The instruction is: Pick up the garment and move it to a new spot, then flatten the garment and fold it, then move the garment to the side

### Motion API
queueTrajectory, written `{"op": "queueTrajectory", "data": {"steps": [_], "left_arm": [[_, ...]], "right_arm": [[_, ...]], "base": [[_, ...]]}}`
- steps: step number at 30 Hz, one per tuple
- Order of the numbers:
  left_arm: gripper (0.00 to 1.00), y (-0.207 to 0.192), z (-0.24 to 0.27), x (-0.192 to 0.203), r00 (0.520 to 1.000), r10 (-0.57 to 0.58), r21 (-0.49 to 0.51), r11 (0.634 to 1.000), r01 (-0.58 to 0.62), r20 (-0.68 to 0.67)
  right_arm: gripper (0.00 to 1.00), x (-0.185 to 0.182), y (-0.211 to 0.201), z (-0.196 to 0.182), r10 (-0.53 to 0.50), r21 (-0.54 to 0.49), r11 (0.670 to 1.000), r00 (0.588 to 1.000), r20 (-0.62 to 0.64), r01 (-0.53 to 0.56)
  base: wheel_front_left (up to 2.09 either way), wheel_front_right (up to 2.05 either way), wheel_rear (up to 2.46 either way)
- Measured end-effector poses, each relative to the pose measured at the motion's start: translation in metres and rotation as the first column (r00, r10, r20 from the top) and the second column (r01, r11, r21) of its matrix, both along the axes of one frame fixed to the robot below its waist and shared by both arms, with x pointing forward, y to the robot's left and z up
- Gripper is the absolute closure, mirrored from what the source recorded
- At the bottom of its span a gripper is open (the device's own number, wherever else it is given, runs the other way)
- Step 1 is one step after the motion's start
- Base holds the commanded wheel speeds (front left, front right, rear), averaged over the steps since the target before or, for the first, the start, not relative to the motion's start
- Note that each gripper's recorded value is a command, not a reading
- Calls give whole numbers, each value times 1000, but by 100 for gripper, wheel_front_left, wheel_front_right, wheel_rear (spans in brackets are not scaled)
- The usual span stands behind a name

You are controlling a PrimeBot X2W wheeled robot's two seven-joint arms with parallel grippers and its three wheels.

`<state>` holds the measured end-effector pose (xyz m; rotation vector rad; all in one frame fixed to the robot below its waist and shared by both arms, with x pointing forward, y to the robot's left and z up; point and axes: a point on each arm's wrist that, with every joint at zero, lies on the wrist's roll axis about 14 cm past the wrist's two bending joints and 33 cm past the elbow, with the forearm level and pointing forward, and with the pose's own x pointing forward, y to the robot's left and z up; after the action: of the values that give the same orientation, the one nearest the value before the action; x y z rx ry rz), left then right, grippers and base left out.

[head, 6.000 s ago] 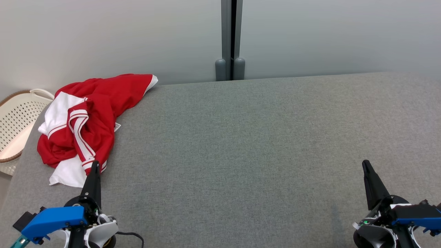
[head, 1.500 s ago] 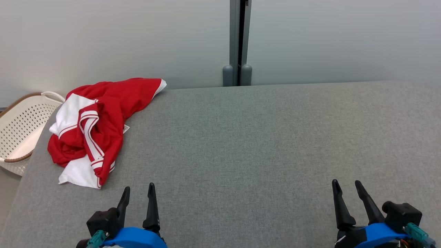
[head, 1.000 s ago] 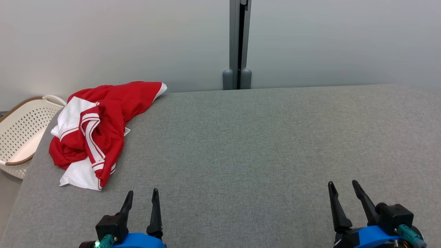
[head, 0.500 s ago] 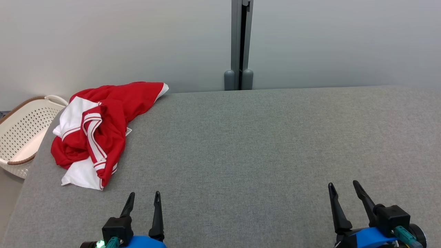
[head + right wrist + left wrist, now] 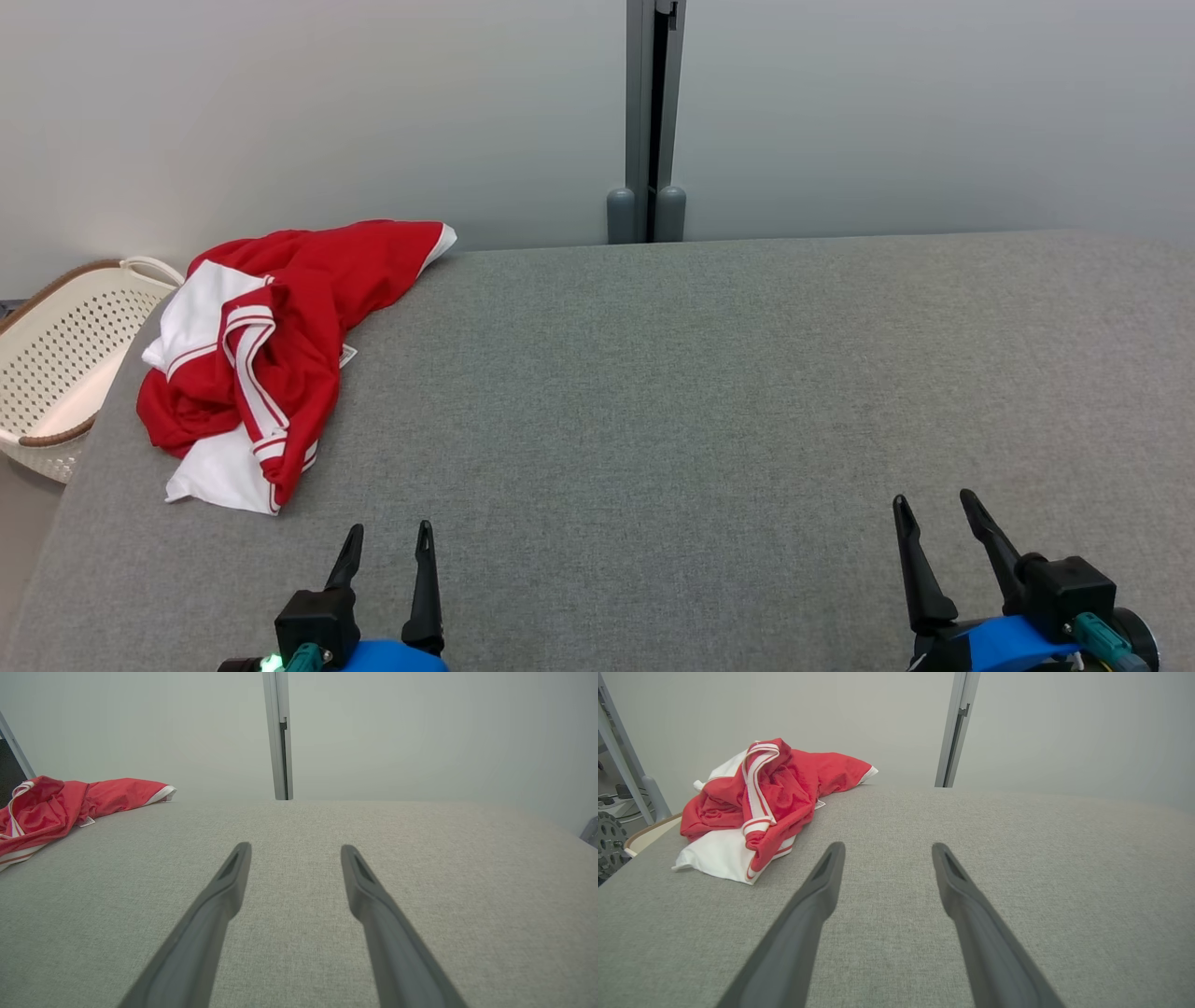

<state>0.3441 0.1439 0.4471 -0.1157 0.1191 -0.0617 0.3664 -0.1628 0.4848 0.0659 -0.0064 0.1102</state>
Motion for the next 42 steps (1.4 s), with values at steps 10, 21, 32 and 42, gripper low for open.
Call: {"op": "queueTrajectory", "data": {"steps": [10, 21, 32, 42], "left_arm": [[0, 14, 2, -6, 999, 45, 0, 999, -45, 6], [0, 81, 12, -44, 965, 260, 3, 966, -260, 45], [0, 125, 6, -83, 908, 419, 6, 908, -419, 29], [0, 129, 3, -81, 906, 423, 7, 906, -423, 15]], "right_arm": [[0, 8, 16, 5, 49, -3, 999, 999, 15, -48], [0, 29, 91, 18, 253, 0, 967, 966, 46, -254], [0, 36, 153, 10, 414, 7, 910, 910, 23, -414], [0, 41, 154, 5, 413, 11, 910, 910, 11, -414]], "base": [[0, 0, 0], [0, 0, 0], [0, 0, 0], [0, 0, 0]]}}
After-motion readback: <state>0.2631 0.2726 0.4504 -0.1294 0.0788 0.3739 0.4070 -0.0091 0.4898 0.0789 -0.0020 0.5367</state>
